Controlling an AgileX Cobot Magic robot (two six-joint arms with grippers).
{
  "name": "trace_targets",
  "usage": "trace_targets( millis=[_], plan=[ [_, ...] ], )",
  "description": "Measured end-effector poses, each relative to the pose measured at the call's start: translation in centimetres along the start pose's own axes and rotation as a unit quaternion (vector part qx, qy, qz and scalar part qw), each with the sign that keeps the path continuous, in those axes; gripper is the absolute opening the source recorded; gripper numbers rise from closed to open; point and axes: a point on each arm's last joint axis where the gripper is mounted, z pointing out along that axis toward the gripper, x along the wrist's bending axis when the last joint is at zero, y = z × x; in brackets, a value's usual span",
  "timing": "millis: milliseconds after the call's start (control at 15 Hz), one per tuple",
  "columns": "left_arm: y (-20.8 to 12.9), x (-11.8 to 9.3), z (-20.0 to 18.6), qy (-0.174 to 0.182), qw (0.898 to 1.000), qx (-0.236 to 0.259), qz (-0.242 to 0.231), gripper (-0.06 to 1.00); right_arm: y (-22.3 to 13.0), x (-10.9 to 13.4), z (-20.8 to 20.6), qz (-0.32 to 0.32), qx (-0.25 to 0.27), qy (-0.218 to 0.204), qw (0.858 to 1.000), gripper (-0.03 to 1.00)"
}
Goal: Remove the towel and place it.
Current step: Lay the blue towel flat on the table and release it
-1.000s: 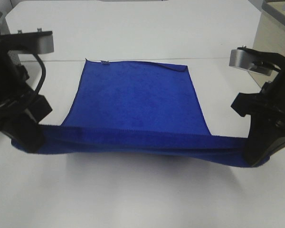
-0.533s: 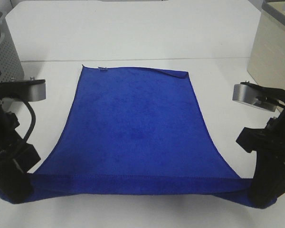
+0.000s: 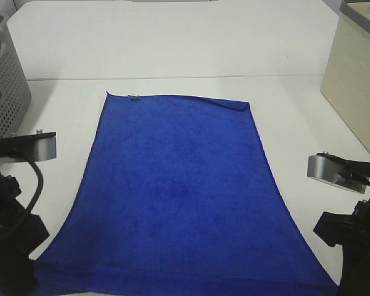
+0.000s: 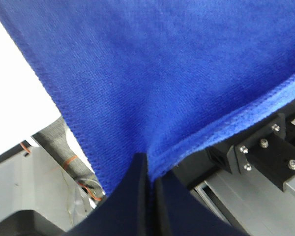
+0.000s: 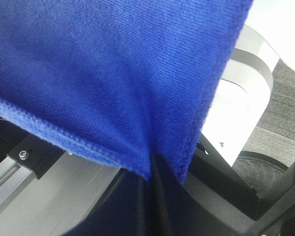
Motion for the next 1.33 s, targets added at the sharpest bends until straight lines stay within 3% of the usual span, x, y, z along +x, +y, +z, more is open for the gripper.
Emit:
trace_targets(
  millis=[200,400,867,1333],
  plan=[
    [-0.6,0.2,0.8,-0.008,1.0,0.015,-0.011,0.0,0.1,-0.1,0.2,0.002,0.006,0.0,1.0,0.0],
    [-0.3,0.4,1.3,-0.008,0.999,0.028,-0.013,0.0,1.3,-0.8,1.3,0.016,0.048,0.004,0.999,0.0],
    [2.0,2.4,6.2,-0.018,0.99,0.136,-0.024,0.0,3.0,-2.1,3.6,0.037,0.118,0.012,0.992,0.0],
    [5.6,3.4,8.6,-0.019,0.983,0.18,-0.012,0.0,3.9,-3.5,5.5,0.047,0.178,0.01,0.983,0.0]
  ],
)
